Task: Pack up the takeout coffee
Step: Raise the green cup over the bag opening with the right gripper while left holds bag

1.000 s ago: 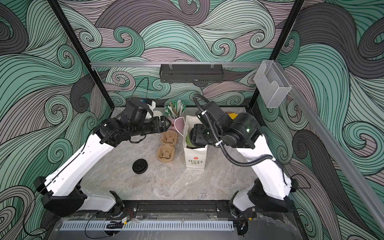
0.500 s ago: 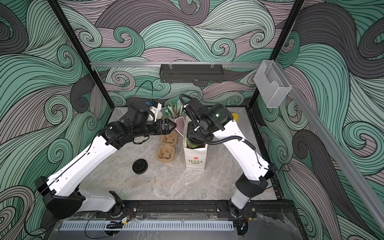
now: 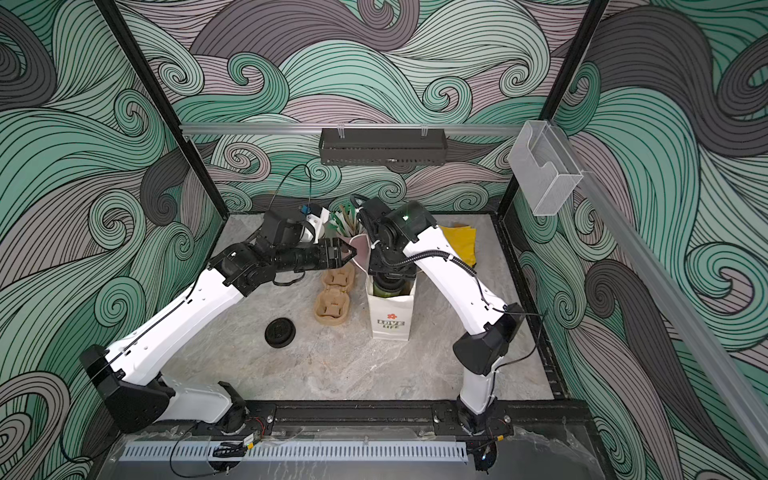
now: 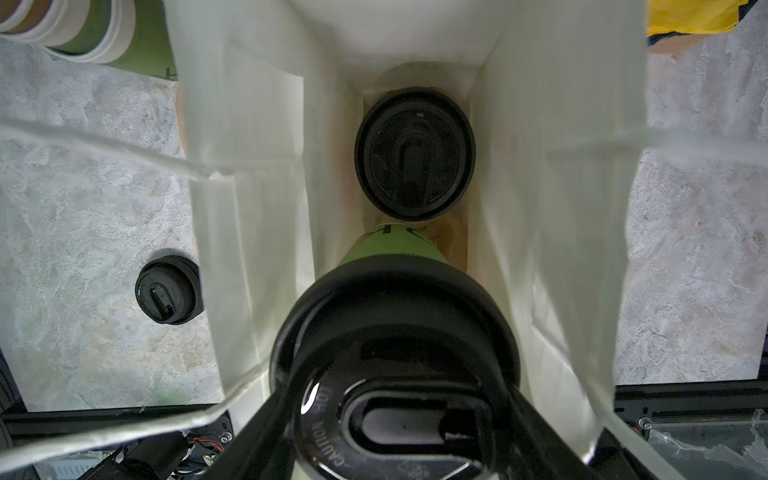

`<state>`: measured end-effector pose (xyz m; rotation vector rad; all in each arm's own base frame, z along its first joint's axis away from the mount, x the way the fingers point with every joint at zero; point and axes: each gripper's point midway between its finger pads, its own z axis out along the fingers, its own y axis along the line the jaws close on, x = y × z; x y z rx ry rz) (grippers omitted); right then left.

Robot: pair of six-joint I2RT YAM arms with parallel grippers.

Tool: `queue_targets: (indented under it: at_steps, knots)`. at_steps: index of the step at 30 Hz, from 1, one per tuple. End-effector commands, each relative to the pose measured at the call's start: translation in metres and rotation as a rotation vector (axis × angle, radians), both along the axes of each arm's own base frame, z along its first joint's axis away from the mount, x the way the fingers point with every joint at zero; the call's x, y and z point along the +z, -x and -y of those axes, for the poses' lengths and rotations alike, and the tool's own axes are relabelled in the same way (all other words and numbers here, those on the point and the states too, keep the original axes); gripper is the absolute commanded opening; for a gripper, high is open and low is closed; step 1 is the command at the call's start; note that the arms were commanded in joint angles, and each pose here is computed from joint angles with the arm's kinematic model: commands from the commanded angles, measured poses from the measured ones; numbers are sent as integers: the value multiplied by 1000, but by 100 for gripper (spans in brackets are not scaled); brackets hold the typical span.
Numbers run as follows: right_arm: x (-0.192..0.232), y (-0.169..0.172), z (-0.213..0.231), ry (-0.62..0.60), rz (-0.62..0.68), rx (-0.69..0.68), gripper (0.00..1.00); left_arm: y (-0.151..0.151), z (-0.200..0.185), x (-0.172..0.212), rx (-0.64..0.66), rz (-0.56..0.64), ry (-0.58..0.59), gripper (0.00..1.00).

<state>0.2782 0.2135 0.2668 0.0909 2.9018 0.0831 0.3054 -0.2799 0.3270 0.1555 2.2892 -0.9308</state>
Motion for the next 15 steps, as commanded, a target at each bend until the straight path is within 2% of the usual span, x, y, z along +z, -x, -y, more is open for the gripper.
queue_targets:
  at_steps: [1,15]
  knots:
    - [-6,33,32,123,-148,-13,63,-6,4,9,-8,5,31,66]
    - [-30,29,35,175,-215,-18,66,-18,20,-2,-28,-35,53,38]
